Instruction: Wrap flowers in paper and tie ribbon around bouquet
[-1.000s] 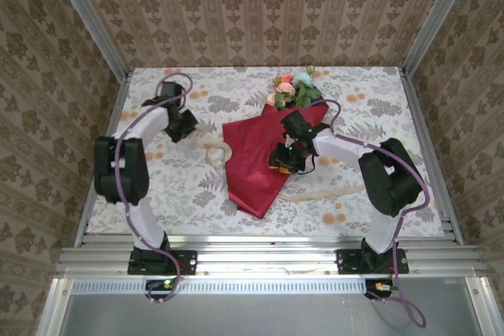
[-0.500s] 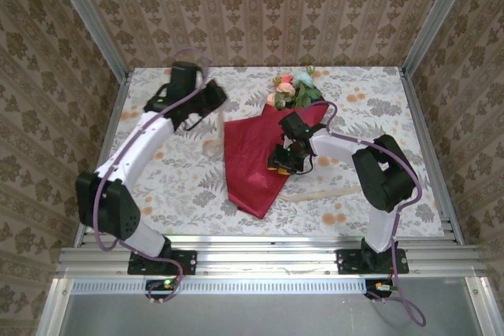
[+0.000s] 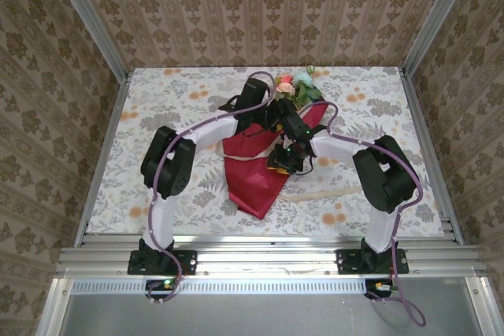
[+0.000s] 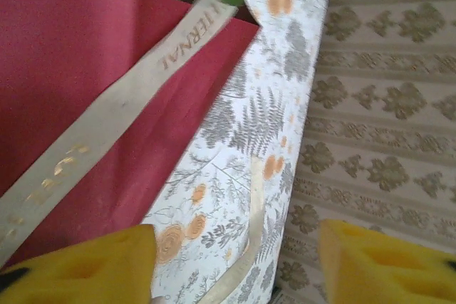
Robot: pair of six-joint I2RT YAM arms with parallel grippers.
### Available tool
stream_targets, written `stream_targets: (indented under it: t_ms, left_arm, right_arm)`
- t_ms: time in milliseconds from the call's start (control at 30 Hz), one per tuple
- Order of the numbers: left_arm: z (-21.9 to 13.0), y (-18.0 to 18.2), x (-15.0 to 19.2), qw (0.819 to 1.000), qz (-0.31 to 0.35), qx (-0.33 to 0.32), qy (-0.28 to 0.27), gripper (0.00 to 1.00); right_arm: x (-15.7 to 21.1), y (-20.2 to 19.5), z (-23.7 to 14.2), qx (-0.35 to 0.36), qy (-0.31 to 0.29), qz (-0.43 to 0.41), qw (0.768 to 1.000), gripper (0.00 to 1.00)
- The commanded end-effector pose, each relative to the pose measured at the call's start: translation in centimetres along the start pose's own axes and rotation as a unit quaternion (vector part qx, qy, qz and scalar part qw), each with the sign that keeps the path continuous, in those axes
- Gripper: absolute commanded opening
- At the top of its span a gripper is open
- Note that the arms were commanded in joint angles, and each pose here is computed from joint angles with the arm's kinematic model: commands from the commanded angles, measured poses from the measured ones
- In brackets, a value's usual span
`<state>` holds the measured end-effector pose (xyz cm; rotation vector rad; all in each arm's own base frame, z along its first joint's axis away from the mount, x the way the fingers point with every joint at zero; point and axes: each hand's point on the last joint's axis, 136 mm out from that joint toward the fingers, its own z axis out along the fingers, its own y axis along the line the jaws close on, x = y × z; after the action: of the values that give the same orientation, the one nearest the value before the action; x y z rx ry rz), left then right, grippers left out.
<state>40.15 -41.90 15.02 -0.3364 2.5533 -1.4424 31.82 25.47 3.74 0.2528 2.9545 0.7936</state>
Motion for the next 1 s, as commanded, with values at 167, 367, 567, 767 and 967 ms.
stream_targets:
  t_ms: [167,367,567,767,967]
  left_arm:
    - [-9.0,-2.7,-1.0,0.997,0.042,-0.016,-0.068,0.66]
    - [-13.5,5.8,3.6,0.995,-0.004,-0.087,-0.053,0.21]
    - [-11.7,11.5,8.2,0.994,-0.063,-0.083,0.010,0.00]
    - [-10.5,15.0,9.9,0.990,-0.079,-0.111,0.030,0.00]
    - [-10.1,17.1,11.2,0.986,-0.077,-0.142,0.045,0.00]
  right_arm:
    - [-0.4,1.2,-1.1,-0.011,-0.020,-0.008,1.000,0.36]
    - [-1.0,2.4,-2.5,-0.023,-0.034,0.000,0.999,0.36]
    - [-2.2,2.7,-4.7,-0.007,-0.057,0.033,0.998,0.40]
    - [-4.4,0.4,-6.0,0.058,-0.082,0.121,0.988,0.48]
    - [-7.1,-1.0,-4.4,0.098,-0.083,0.195,0.972,0.50]
